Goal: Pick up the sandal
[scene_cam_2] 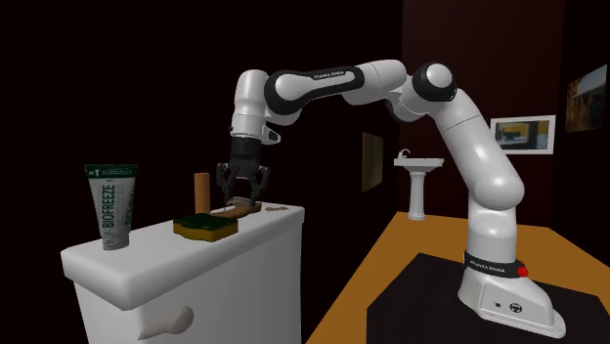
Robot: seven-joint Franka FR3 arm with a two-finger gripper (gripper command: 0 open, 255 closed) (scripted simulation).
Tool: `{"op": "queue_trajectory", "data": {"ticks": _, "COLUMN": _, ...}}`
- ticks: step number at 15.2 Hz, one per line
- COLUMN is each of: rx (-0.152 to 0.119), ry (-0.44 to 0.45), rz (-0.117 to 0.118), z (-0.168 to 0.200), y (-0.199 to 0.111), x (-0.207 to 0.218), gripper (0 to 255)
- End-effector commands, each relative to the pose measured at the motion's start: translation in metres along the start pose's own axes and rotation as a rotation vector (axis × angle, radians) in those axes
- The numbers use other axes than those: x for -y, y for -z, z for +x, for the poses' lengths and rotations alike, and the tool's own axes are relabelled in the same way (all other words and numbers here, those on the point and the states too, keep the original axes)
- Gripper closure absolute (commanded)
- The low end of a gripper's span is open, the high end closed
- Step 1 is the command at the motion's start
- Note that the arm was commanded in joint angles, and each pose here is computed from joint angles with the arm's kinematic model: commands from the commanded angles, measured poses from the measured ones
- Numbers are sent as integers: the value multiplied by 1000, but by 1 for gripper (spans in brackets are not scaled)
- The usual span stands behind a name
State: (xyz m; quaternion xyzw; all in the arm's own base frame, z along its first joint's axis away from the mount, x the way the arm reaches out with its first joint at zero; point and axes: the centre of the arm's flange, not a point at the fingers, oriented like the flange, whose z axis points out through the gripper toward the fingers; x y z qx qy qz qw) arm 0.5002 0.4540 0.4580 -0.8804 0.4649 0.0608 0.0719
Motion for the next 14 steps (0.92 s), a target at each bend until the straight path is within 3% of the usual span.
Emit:
{"op": "queue_trajectory", "data": {"ticks": 1, "rx": 0, "ry": 0, "rz": 0, "z": -1, "y": 10, "x": 0, "gripper": 255}}
{"op": "queue_trajectory", "data": {"ticks": 14, "rx": 0, "ry": 0, "rz": 0, "z": -11, "y": 68, "x": 5, "gripper": 255}}
